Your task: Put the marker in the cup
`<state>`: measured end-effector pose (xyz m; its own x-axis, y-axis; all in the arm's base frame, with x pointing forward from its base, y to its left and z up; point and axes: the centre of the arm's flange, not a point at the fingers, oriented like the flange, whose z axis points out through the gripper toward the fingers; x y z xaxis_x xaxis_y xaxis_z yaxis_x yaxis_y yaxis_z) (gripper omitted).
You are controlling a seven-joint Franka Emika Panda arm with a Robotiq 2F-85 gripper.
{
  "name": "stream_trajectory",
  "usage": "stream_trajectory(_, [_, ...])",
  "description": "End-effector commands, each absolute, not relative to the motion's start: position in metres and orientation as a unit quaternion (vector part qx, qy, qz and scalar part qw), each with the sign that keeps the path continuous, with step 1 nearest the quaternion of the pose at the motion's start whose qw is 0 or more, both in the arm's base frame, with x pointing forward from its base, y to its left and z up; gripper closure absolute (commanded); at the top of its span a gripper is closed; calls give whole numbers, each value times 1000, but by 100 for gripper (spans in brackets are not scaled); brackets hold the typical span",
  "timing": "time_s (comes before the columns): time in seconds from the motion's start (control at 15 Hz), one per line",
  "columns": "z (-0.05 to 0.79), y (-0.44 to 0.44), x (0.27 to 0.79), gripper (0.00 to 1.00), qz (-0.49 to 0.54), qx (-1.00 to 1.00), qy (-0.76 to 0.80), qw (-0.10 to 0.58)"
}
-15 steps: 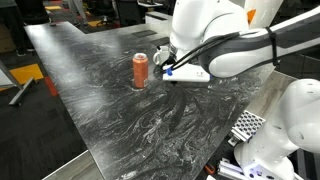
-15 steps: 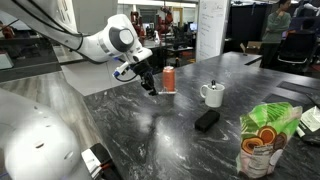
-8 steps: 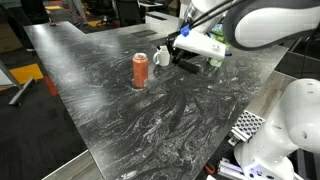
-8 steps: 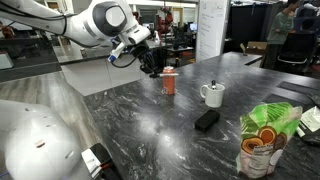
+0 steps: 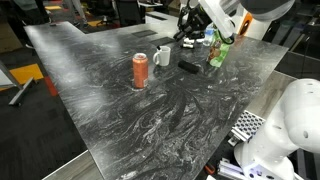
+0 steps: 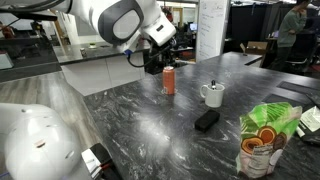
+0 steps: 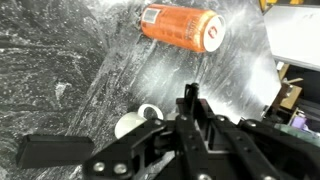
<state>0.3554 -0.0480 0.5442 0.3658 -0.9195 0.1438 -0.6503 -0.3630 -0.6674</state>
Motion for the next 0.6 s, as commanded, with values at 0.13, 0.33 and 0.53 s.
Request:
stream_trajectory(0.13, [522, -75, 377, 97, -269, -713, 504, 406])
stream_trajectory(0.33, [529, -68, 366, 88, -259, -720, 499, 406])
stream_trajectory(0.53, [527, -62, 368, 88, -248, -724, 481, 428])
